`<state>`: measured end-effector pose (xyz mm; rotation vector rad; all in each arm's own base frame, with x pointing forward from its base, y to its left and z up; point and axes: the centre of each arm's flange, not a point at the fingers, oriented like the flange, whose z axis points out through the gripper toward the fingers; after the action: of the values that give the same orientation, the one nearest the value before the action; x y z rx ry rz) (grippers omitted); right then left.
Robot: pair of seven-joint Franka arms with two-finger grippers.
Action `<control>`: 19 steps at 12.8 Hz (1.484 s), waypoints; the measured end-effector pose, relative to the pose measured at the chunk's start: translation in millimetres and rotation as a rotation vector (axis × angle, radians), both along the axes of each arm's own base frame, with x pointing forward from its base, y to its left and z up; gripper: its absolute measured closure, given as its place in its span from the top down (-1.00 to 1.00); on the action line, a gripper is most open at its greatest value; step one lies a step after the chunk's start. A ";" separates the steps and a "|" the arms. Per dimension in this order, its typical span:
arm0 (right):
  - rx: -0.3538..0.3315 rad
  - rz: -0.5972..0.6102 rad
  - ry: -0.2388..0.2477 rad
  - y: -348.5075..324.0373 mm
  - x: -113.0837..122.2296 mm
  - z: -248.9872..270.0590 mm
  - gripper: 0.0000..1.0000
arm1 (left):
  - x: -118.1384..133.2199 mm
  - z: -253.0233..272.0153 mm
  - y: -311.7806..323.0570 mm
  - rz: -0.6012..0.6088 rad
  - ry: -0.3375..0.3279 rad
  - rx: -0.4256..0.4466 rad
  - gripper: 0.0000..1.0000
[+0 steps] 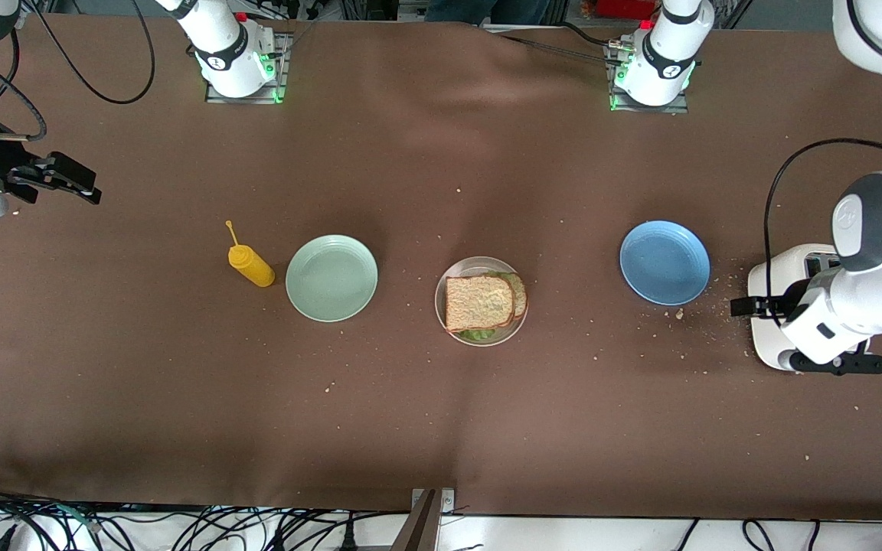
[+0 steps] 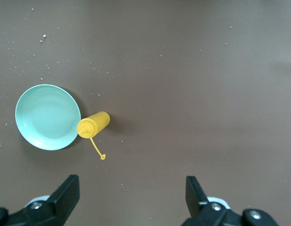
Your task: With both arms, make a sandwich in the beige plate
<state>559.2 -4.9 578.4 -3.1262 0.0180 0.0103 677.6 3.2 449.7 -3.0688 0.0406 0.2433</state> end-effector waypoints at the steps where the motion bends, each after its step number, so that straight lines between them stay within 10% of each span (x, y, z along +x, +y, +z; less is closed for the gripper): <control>1: 0.000 0.000 -0.001 0.0 0.6 0.5 1.00 | -20.3 29.7 -6.9 -0.009 -0.002 0.001 1.00; 6: 0.000 0.000 -0.002 -0.1 2.6 0.1 1.00 | -116.7 140.5 6.3 -0.005 -0.003 -0.018 1.00; 19: 0.000 0.001 -0.002 0.8 2.7 0.1 1.00 | -135.3 163.6 15.6 -0.026 -0.080 -0.075 1.00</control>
<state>561.9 -4.1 578.5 -3.1261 0.0157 0.0076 542.3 18.8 613.3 -3.1464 0.0874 0.1208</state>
